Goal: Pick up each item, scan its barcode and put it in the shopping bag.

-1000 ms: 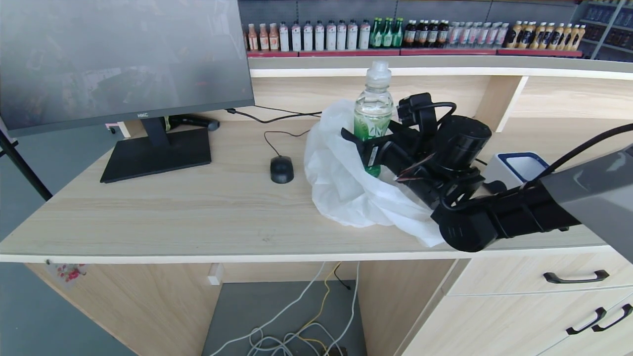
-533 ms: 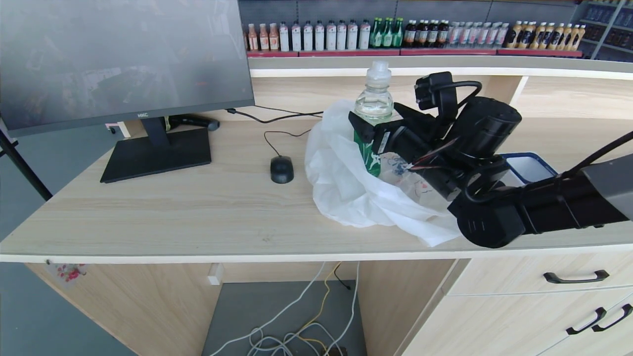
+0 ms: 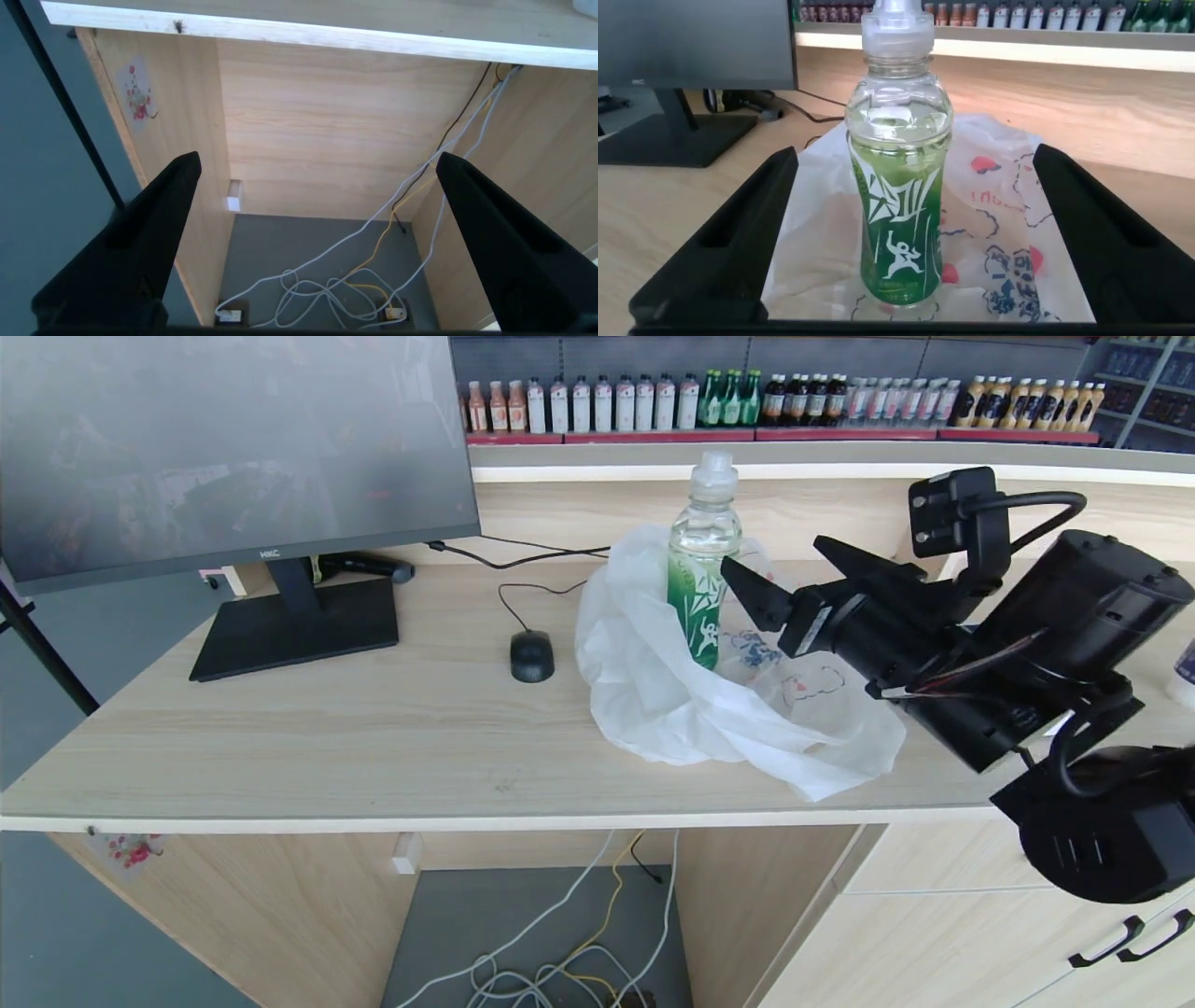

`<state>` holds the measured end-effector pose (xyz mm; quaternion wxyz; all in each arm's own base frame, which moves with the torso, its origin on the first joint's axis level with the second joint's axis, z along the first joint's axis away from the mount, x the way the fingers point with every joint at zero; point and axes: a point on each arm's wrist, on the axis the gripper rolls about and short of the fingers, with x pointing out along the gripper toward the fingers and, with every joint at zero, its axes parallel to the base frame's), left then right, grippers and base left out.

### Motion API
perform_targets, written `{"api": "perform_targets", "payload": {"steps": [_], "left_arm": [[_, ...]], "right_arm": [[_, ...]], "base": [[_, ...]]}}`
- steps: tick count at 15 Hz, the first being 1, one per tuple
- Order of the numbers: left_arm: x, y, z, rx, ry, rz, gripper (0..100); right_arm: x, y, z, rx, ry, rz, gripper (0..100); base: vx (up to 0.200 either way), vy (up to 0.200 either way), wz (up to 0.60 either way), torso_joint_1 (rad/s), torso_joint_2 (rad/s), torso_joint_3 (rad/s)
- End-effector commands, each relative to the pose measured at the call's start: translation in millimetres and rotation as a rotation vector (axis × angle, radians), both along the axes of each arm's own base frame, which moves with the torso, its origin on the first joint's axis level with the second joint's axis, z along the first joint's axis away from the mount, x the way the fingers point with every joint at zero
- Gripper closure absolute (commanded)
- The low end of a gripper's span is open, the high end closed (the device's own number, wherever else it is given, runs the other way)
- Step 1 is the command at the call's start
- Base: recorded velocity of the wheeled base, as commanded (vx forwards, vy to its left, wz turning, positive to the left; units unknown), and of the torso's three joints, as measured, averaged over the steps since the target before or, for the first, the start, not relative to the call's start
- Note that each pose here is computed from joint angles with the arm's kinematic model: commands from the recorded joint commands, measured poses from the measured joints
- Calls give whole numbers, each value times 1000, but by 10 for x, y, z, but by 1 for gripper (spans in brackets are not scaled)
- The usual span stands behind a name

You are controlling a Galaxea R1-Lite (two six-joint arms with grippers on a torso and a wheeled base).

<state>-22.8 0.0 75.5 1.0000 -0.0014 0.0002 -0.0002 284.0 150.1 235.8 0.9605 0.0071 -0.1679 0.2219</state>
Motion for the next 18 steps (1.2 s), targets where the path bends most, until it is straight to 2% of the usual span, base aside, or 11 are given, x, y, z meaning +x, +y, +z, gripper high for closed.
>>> {"api": "perform_targets", "payload": {"steps": [1,6,7,8,10,15,18], "left_arm": [[0,0,0,0,0,0,0],[0,0,0,0,0,-1,0],[0,0,0,0,0,-1,0],[0,0,0,-2,0,0,0],[0,0,0,0,0,-1,0],[0,0,0,-3,0,-1,0],[0,0,0,-5,0,0,0]], "right_arm": [[-296,-152,5,16,-33,0,0],[-509,-252,-174,44,-82,3,0],[-509,-252,-174,44,-82,3,0],[-597,-290,-308,28,-51,8,0],[-618,-301,-284,35,-58,9,0],[-644,-315,-275,38,-59,11,0],[-642,-314,-282,37,-57,11,0]], "base": [[0,0,0,0,0,0],[0,0,0,0,0,0],[0,0,0,0,0,0],[-200,0,0,2,7,-7],[-200,0,0,12,2,2],[0,0,0,0,0,0],[0,-200,0,11,6,1]]}}
